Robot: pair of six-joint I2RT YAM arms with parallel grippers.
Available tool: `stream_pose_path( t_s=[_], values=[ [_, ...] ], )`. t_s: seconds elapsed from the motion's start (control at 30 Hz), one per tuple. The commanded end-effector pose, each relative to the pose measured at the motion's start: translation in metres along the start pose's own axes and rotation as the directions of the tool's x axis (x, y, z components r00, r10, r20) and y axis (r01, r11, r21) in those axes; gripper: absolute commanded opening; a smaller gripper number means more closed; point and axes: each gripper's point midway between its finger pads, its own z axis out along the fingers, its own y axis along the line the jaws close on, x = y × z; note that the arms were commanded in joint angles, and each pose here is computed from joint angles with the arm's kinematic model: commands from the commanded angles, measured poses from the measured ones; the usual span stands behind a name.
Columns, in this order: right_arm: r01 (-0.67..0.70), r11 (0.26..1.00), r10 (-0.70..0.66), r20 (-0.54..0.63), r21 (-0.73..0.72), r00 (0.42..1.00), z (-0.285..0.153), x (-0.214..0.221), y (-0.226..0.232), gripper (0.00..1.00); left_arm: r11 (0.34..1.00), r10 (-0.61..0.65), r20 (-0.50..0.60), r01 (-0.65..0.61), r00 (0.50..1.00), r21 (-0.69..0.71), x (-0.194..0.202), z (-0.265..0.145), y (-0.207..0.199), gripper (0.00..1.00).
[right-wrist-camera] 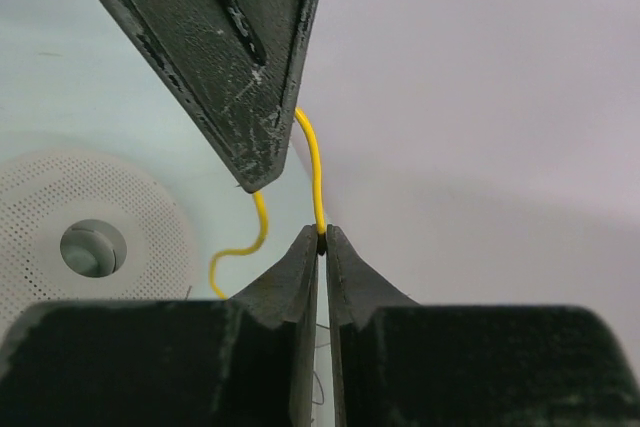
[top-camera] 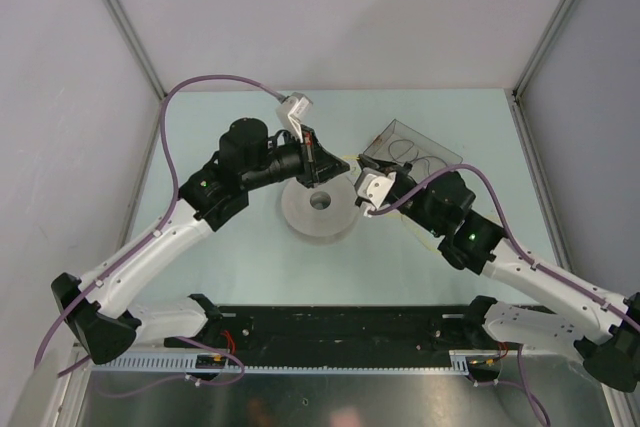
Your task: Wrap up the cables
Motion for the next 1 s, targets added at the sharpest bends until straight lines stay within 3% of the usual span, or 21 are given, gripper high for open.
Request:
stream_pose_path(
  t_s=[0.0,0.3,0.57,0.7,0.8,0.97],
  values=[
    [-0.035,0.999,0.035,-0.028,0.023,0.999,-0.003,0.007,-0.006,0.1,0.998,0.011,0.049,-0.014,0.999,0.067,-0.017,-0.005,-0.017,0.0],
    [-0.039,0.999,0.039,-0.019,-0.02,0.999,-0.006,0.008,0.0,0.22,0.998,0.021,0.058,-0.024,0.998,0.063,-0.018,-0.005,-0.016,0.0],
    [-0.056,0.998,0.056,-0.021,0.026,0.998,-0.023,0.002,-0.022,0.74,0.998,0.069,0.09,-0.068,0.994,-0.013,-0.022,-0.004,0.0,0.0],
    [-0.094,0.996,0.094,0.013,-0.006,0.995,-0.03,-0.005,-0.02,0.89,0.998,0.056,0.08,-0.055,0.995,-0.013,-0.019,-0.001,0.001,0.0],
    [-0.104,0.994,0.106,0.065,-0.026,0.992,-0.025,-0.017,-0.016,0.94,0.999,0.04,0.069,-0.04,0.997,-0.001,-0.018,0.002,-0.001,0.0],
    [-0.106,0.993,0.111,0.122,-0.048,0.986,-0.012,-0.029,-0.01,0.92,0.999,0.023,0.063,-0.025,0.998,0.026,-0.019,0.002,-0.007,0.0]
  ],
)
